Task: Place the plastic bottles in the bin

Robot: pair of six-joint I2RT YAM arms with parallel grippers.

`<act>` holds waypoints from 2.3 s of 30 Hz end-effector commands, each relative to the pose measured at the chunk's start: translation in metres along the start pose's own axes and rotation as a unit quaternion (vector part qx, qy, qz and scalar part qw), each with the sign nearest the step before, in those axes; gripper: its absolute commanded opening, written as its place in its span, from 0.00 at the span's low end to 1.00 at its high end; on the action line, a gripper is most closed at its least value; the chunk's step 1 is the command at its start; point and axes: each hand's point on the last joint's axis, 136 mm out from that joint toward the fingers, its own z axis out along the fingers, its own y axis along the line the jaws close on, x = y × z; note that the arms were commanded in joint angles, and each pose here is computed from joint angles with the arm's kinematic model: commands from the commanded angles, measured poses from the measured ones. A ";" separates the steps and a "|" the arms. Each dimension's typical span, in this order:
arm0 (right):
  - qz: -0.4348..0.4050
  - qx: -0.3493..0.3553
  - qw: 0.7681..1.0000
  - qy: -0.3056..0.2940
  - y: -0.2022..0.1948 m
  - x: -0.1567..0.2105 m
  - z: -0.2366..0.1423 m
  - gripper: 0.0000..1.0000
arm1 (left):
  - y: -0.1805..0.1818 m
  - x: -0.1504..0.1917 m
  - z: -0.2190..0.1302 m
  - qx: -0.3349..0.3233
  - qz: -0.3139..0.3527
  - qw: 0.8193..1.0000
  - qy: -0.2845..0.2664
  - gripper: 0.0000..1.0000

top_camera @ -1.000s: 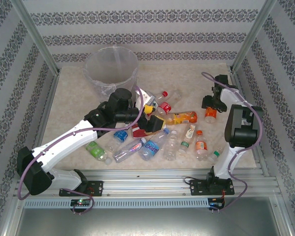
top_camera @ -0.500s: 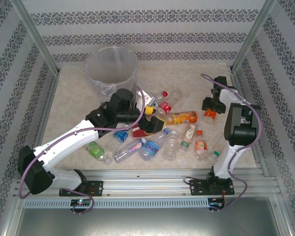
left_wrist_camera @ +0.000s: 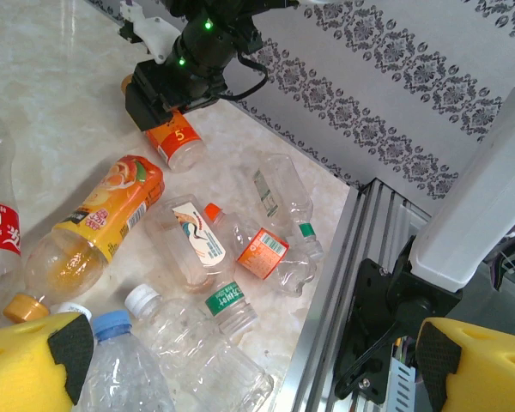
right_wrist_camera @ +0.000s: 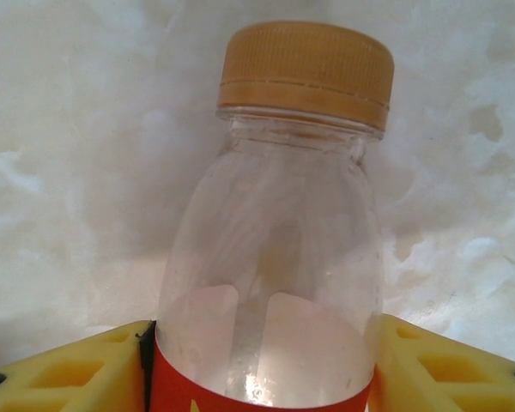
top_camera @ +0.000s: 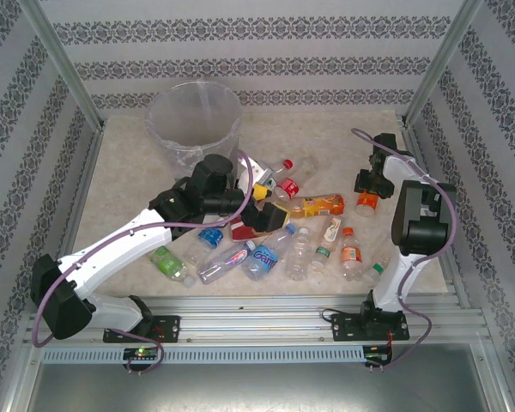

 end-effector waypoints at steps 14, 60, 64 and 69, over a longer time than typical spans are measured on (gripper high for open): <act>0.005 -0.150 0.984 -0.098 0.056 -0.008 -0.081 0.57 | -0.003 -0.006 0.006 0.006 -0.030 0.999 0.011 1.00; -0.222 -0.515 0.799 -0.216 0.218 0.143 -0.313 0.56 | 0.043 -0.061 0.033 0.008 -0.229 0.973 -0.038 0.82; -0.225 -0.511 0.801 -0.216 0.218 0.143 -0.313 0.56 | 0.039 -0.053 0.037 0.023 -0.234 0.972 -0.016 0.72; -0.230 -0.504 0.805 -0.213 0.220 0.145 -0.310 0.57 | 0.038 -0.052 0.036 0.023 -0.228 0.973 -0.015 0.61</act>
